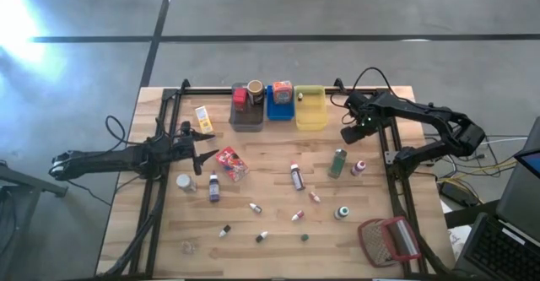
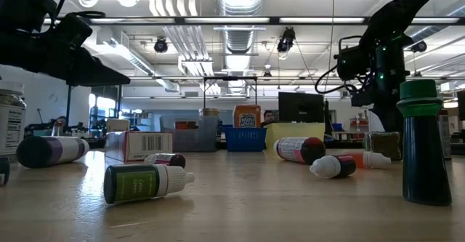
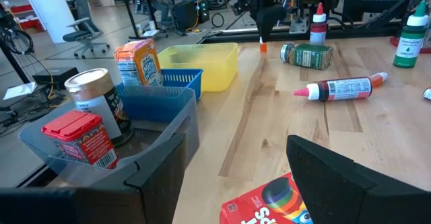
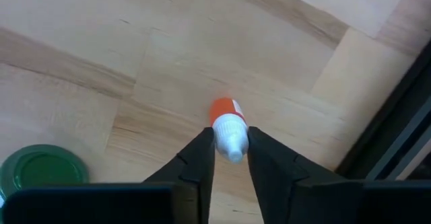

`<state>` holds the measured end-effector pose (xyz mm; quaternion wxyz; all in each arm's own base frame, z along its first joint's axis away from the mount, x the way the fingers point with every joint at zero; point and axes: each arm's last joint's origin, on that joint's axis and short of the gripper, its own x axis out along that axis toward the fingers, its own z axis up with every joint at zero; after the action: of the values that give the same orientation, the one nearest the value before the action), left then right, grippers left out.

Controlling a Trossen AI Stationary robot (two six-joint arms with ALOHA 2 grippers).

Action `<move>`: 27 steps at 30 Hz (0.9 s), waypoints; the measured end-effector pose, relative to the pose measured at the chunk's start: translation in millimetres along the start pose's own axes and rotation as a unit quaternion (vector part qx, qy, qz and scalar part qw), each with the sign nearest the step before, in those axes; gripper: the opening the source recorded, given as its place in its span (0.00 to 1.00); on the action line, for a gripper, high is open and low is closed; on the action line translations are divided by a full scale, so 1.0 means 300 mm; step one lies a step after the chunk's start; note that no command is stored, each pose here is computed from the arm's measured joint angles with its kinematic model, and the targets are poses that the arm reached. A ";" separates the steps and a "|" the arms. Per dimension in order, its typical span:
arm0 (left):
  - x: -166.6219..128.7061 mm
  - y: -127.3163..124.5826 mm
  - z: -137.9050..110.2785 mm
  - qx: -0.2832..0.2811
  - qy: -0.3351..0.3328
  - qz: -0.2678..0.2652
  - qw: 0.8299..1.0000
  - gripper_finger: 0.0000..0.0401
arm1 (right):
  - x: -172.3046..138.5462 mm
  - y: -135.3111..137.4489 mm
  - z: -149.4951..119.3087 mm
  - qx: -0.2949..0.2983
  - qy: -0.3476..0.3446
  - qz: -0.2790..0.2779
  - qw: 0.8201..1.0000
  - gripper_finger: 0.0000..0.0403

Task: Pick & Place Kitchen Items
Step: Put the top orange food coloring bottle into the yellow bin

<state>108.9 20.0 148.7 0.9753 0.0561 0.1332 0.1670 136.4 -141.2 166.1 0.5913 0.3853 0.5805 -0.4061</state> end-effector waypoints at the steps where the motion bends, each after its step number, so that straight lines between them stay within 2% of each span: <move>1: 0.000 0.000 0.000 0.000 0.000 0.000 1.000 0.65 | 0.000 0.000 0.000 0.000 0.000 0.000 1.000 0.20; 10: 0.000 0.000 0.000 0.000 0.000 0.000 1.000 0.65 | 0.000 0.000 0.000 -0.003 0.000 0.000 1.000 0.15; 17: 0.000 0.000 0.000 0.000 0.000 0.000 1.000 0.65 | -0.008 0.002 0.006 -0.007 -0.003 0.003 1.000 0.20; 27: 0.000 0.000 0.000 0.000 0.000 0.000 1.000 0.65 | -0.129 0.023 0.065 -0.027 -0.033 0.014 0.999 0.15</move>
<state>108.9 20.0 148.6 0.9753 0.0560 0.1333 0.1669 150.2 -155.4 205.2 0.6257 0.3642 0.5659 -0.3945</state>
